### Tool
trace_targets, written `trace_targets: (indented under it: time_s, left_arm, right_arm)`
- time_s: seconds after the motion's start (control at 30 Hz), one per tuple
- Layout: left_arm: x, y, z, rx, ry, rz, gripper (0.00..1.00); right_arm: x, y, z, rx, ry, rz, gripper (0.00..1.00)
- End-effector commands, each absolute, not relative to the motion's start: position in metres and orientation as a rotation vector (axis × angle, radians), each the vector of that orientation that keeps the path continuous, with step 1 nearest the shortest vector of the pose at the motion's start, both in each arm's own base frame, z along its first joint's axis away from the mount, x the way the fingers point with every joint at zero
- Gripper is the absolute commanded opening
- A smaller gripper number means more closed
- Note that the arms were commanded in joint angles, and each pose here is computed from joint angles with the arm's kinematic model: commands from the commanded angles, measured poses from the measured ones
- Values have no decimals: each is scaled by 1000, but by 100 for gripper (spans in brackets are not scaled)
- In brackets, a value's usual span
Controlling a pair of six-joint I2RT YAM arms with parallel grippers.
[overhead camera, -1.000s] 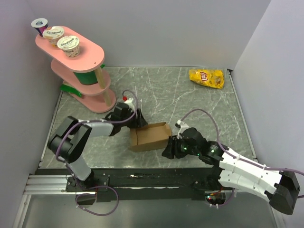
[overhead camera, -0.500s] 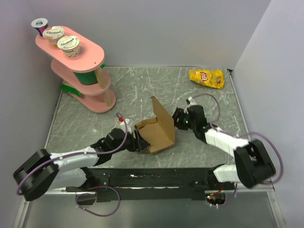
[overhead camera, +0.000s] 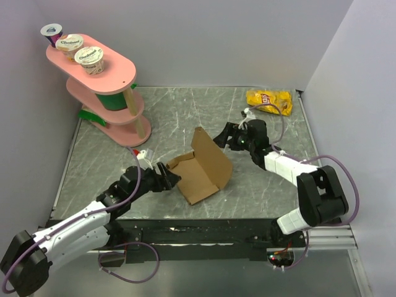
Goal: Fold the paper box
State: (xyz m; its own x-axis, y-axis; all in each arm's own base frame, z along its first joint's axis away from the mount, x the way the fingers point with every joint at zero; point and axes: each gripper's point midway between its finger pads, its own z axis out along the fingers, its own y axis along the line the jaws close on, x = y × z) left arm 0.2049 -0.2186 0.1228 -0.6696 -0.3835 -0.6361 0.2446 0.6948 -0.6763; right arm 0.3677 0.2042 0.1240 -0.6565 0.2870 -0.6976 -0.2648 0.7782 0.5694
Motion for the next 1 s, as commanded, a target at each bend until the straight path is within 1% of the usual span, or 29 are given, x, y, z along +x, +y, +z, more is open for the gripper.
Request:
trace_targets:
  time_s: [0.0, 0.1, 0.17, 0.2, 0.33, 0.43, 0.47, 0.5, 0.53, 0.57, 0.6, 0.63, 0.67, 0.7, 0.73, 0.8, 0.87, 0.9, 0.97]
  left_arm:
    - [206, -223, 130, -45, 2095, -980, 77]
    - [213, -223, 128, -55, 2095, -952, 77]
    - [220, -221, 125, -58, 2100, -920, 73]
    - [228, -216, 127, -67, 2091, -865, 72]
    - [264, -183, 118, -163, 2091, -671, 74]
    - [287, -176, 135, -158, 2025, -672, 74]
    - [297, -177, 150, -121, 1989, -661, 74]
    - [303, -177, 154, -99, 1978, -650, 75]
    - [313, -175, 148, -83, 1999, -632, 75]
    - [325, -177, 158, -26, 1990, -620, 75]
    - [324, -189, 157, 65, 2027, -693, 70]
    - [327, -189, 132, 99, 2131, -685, 67]
    - [338, -195, 144, 147, 2116, -698, 63]
    - [336, -205, 142, 184, 2133, -761, 59]
    - [337, -211, 133, 201, 2155, -783, 59]
    - [343, -215, 136, 216, 2150, -798, 57]
    - [348, -215, 132, 255, 2162, -770, 56]
    - [350, -214, 129, 260, 2172, -756, 56]
    - [354, -216, 121, 286, 2200, -743, 56]
  right_arm:
    - [360, 189, 141, -21, 2066, 788, 85]
    - [350, 191, 146, -60, 2043, 811, 84]
    - [342, 192, 148, -69, 2044, 817, 83]
    - [338, 192, 145, -69, 2057, 808, 82]
    - [324, 188, 152, -24, 2053, 782, 83]
    - [313, 173, 149, 87, 2065, 742, 85]
    - [308, 170, 146, 105, 2071, 737, 85]
    - [303, 168, 154, 104, 2048, 743, 86]
    - [296, 165, 151, 109, 2069, 736, 86]
    - [291, 163, 148, 106, 2082, 733, 86]
    - [286, 163, 154, 89, 2067, 742, 86]
    - [277, 162, 150, 72, 2095, 743, 86]
    - [272, 163, 151, 29, 2096, 745, 86]
    - [264, 166, 158, -10, 2087, 776, 85]
    - [253, 164, 149, -22, 2131, 774, 85]
    - [238, 161, 155, -32, 2113, 789, 85]
    - [220, 153, 139, 14, 2162, 780, 85]
    - [214, 149, 145, 22, 2130, 785, 85]
    - [200, 147, 133, 46, 2170, 801, 85]
